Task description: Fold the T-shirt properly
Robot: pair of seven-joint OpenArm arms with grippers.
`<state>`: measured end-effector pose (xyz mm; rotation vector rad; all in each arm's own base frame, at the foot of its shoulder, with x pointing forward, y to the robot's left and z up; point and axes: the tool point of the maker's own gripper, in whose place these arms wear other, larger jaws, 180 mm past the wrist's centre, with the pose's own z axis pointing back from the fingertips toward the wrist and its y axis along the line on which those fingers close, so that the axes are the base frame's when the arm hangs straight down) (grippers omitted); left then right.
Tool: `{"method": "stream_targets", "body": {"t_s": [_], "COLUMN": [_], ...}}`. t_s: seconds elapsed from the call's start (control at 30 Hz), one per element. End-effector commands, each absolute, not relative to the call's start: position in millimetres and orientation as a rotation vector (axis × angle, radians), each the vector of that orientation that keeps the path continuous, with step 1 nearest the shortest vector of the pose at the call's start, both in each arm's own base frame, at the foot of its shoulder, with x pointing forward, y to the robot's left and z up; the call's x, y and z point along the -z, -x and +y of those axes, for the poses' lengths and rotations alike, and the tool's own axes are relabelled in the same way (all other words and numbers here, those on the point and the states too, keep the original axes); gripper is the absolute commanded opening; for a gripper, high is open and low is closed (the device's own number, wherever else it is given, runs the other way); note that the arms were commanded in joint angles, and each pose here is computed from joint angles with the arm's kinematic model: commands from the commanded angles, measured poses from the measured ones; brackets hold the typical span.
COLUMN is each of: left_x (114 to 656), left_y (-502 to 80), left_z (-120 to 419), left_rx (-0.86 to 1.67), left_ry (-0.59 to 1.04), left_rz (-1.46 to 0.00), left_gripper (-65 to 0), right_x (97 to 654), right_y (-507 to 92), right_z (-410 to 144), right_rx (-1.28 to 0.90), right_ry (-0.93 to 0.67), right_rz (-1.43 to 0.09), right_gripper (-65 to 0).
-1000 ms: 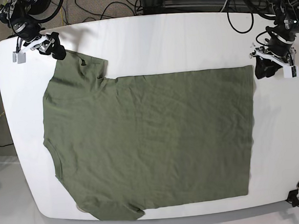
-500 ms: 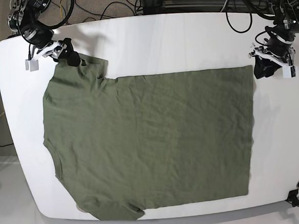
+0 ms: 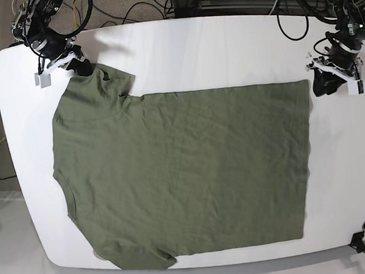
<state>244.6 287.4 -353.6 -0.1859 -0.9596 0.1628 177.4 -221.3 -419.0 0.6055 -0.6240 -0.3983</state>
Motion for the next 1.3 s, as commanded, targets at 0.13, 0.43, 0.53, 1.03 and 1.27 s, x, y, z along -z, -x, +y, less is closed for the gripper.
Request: {"method": "stream_targets", "body": {"t_s": [0.13, 0.43, 0.53, 1.03, 1.27], "left_x": [338, 382, 396, 411, 423], "left_y": [-251, -243, -237, -234, -254], "left_z": [289, 307, 305, 281, 252], "left_rx": [-0.103, -0.227, -0.239, -0.191, -0.216], "left_ry": [0.198, 0.31, 0.335, 0.415, 0.503], "left_rz": [-0.998, -0.908, -0.879, -0.852, -0.812], "left_gripper": [-44.7, -44.7, -44.7, -21.9, -21.9], "right_x": [410, 410, 410, 411, 411], "right_y": [-182, -182, -182, -178, -178], "right_z": [-228, -229, -229, -229, -228], "right_rx": [0.391, 0.388, 0.388, 0.39, 0.391], "right_ry": [-0.599, -0.595, -0.595, -0.594, -0.595], "right_rz": [-0.662, -0.662, -0.662, -0.655, -0.655], "right_gripper": [-65.0, -65.0, -65.0, -65.0, -65.0]}}
